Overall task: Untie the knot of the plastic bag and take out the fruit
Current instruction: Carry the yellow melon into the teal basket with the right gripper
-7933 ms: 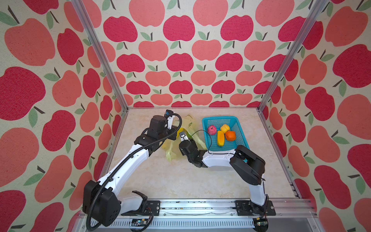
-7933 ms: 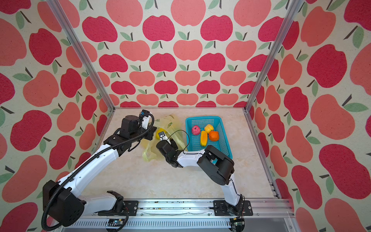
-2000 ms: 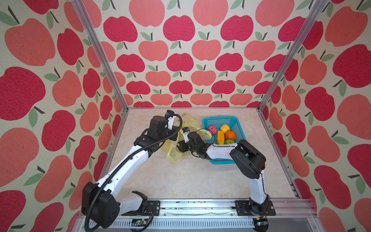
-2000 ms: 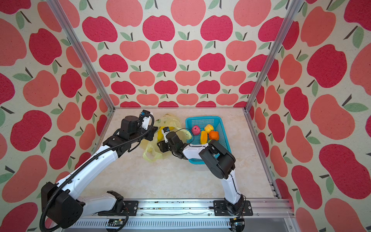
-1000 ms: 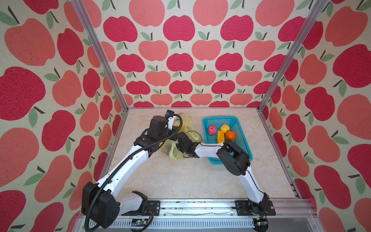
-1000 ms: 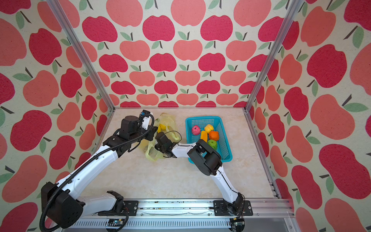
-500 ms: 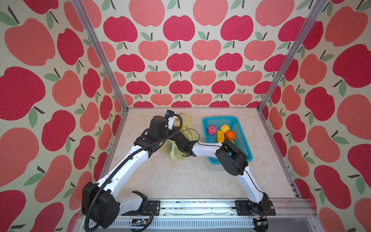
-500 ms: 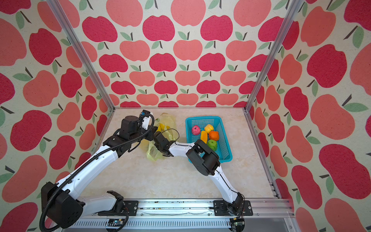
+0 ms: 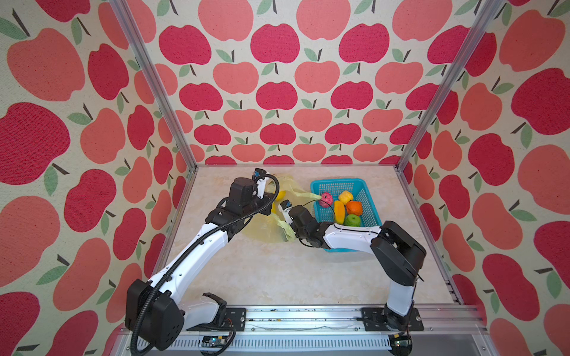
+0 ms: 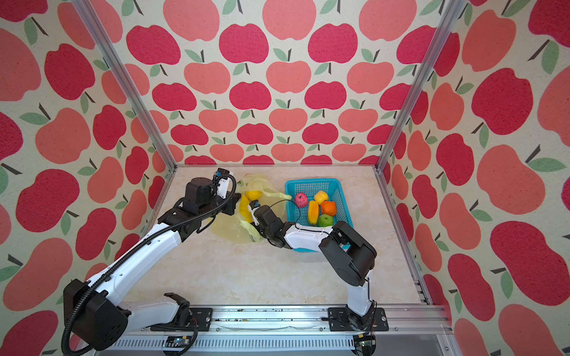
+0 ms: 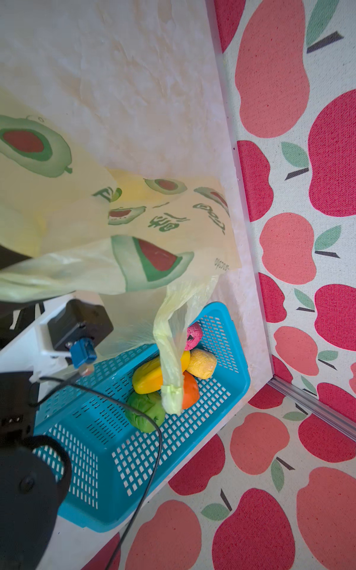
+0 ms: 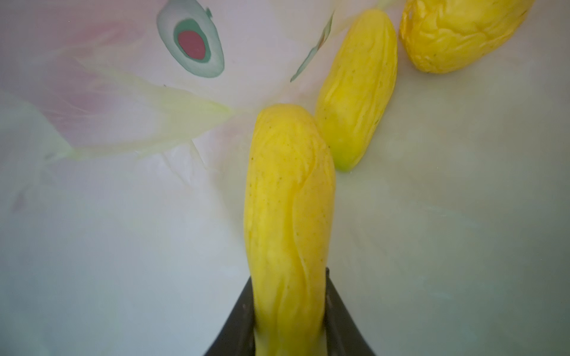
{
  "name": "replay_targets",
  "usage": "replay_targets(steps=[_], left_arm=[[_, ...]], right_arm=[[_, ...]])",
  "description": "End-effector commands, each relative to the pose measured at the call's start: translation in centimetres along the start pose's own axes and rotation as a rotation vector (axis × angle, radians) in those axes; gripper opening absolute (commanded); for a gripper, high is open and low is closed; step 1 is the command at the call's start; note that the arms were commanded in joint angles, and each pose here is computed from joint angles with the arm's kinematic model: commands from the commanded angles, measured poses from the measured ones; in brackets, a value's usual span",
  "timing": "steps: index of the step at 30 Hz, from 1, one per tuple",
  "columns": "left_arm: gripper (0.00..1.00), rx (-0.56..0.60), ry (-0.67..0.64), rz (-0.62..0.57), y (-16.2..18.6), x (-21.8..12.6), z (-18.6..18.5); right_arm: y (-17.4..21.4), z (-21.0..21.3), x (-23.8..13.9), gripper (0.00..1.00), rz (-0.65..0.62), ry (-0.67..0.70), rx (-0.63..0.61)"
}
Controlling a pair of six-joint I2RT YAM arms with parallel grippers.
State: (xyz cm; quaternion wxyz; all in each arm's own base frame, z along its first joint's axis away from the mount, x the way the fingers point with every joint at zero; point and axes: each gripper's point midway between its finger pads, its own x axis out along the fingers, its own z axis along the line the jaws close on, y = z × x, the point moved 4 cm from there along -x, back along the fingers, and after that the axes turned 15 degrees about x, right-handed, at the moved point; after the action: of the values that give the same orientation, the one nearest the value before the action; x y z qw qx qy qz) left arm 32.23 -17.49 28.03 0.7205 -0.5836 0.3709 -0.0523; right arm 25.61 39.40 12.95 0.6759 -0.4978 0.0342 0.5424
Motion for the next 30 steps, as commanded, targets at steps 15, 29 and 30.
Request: replay_targets(steps=[15, 29, 30], left_arm=[[0.00, 0.000, 0.027, -0.044, -1.0, -0.7, -0.7], [0.00, 0.038, -0.020, -0.041, -1.3, -1.0, -0.6], [0.00, 0.039, -0.028, -0.040, -1.2, -0.9, -0.5]], right_arm=[[-1.8, -2.6, -0.7, 0.06, -0.075, 0.264, -0.046], [-5.8, 3.1, -5.9, 0.04, -0.208, 0.107, -0.188], [-5.4, 3.3, -6.8, 0.04, -0.214, 0.097, -0.200]])
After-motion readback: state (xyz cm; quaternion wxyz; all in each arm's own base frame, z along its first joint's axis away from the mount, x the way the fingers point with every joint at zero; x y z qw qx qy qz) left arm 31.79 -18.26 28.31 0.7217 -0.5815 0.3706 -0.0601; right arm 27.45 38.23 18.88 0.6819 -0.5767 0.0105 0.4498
